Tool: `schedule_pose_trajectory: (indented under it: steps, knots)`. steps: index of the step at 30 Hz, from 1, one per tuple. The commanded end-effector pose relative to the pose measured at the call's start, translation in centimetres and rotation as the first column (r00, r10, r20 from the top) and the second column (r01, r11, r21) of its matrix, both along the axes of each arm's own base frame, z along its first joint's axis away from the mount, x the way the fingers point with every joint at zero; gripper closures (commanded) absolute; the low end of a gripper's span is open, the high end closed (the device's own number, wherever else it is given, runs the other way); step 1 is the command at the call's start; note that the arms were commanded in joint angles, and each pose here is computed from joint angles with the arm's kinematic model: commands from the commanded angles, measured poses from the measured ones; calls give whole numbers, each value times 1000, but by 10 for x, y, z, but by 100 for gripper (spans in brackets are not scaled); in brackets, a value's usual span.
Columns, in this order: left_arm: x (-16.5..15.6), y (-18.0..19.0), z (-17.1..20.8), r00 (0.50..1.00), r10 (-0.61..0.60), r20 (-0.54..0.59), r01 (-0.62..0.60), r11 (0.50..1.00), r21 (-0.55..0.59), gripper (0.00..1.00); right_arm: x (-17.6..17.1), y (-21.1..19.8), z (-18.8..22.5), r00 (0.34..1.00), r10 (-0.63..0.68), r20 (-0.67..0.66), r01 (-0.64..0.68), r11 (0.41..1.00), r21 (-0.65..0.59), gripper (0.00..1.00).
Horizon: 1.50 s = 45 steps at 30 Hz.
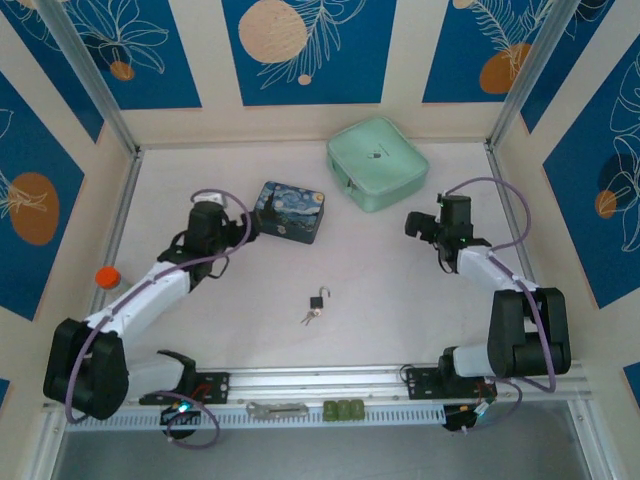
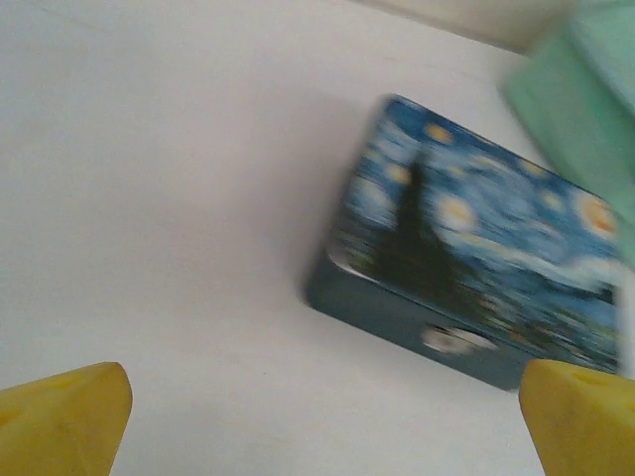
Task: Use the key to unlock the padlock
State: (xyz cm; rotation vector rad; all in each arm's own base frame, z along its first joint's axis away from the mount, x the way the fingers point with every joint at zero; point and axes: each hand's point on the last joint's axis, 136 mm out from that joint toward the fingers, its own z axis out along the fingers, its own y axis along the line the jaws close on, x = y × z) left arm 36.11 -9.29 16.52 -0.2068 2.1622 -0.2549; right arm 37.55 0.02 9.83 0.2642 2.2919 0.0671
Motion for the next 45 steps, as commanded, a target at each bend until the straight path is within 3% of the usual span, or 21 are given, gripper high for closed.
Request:
schedule_pose_trajectory:
  steps: [1,4,10,15,20,24,27,33,45]
  knots:
    - [1,55,10,992,106,61,-118,965,233,1,13,0,7,988,57,146,-51,998,-43,1]
    - [-1,91,6,975,199,101,-221,921,320,1,18,3,11,960,87,268,-70,995,-72,1]
    - [-2,126,-15,936,292,196,-348,849,397,1,30,20,1,934,173,312,-158,985,-74,1]
    - [9,118,-27,932,228,281,-328,859,393,1,23,20,-2,905,183,383,-170,983,-66,1]
    - [19,111,-41,928,167,334,-303,860,410,1,21,19,-4,921,178,347,-164,984,-71,1]
    - [21,91,-52,943,43,330,-181,899,399,1,22,20,-4,918,180,354,-164,984,-75,1]
    - [19,77,-57,919,-51,391,-118,911,396,1,21,20,-4,919,181,349,-165,983,-76,1]
    - [23,74,-64,938,-68,340,-81,911,405,1,22,20,-4,919,181,351,-165,983,-75,1]
    - [28,82,-66,950,-17,312,-119,905,409,1,21,20,-4,919,184,349,-169,983,-72,1]
